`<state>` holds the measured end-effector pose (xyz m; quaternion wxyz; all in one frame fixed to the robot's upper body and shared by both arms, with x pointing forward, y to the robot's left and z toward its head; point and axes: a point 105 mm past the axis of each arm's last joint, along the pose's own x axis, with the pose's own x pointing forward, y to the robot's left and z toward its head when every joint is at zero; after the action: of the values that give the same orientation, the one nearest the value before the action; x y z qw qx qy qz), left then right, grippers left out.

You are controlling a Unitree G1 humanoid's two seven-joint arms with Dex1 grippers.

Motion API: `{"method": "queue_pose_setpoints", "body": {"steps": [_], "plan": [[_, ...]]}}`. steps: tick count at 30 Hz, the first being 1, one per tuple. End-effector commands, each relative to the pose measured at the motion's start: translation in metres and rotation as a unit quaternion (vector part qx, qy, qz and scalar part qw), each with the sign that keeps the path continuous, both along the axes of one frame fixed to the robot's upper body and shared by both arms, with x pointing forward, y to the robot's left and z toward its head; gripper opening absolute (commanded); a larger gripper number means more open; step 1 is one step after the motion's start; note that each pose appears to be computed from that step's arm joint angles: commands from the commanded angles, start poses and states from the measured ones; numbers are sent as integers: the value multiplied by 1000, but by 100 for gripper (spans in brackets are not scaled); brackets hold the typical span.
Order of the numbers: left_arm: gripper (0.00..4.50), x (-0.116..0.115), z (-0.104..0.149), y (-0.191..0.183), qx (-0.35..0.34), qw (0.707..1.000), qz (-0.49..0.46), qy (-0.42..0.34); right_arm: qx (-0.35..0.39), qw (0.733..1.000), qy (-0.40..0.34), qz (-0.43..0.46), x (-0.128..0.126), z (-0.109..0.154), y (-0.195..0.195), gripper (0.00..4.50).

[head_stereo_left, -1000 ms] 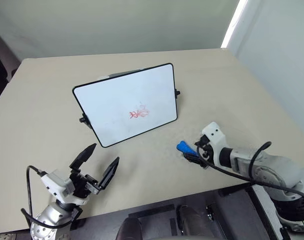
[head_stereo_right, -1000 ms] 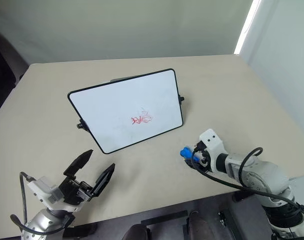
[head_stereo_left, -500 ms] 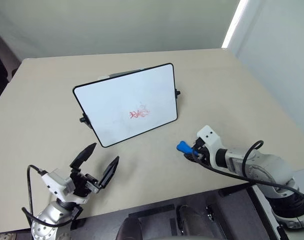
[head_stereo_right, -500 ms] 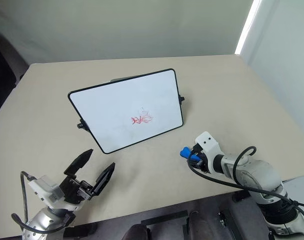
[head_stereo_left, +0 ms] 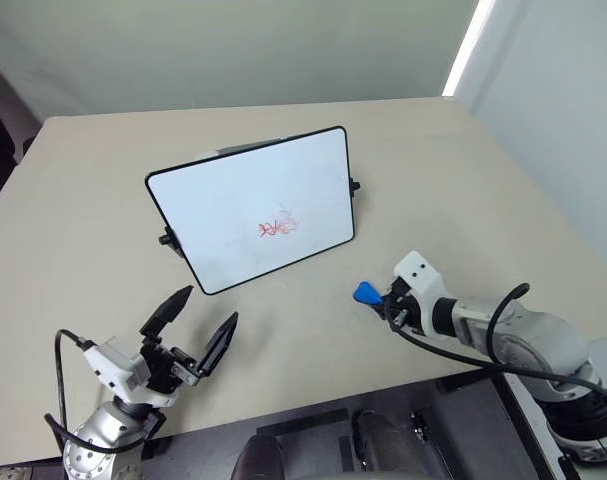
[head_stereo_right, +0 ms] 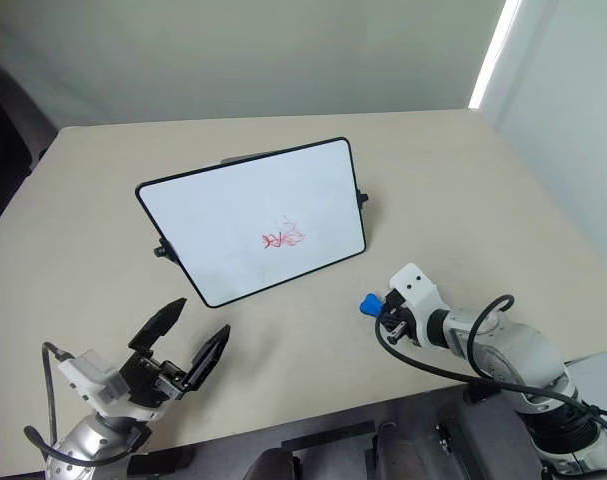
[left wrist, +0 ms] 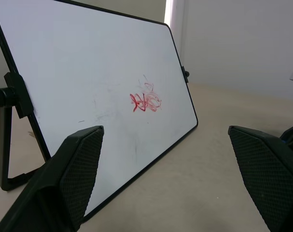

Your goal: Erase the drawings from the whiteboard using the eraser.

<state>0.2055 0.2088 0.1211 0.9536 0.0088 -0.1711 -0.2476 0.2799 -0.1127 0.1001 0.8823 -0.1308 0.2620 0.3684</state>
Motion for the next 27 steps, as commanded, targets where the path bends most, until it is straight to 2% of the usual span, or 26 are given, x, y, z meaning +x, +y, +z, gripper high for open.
{"method": "queue_pose_setpoints", "body": {"steps": [1,5,8,18,27], "plan": [[450,-2,6,-4,2,1000,-7,-14,29,997,-70,-8,9,33,1,32],[450,-3,7,-4,1,1000,-7,-15,99,979,-164,-71,45,89,2,32],[450,-2,7,-4,1,1000,-7,-15,129,971,-181,-83,62,112,9,32],[450,-1,9,2,0,1000,3,-16,82,978,-189,-36,90,107,49,32],[450,1,8,7,-1,1000,9,-15,75,976,-193,69,79,104,102,32]]}}
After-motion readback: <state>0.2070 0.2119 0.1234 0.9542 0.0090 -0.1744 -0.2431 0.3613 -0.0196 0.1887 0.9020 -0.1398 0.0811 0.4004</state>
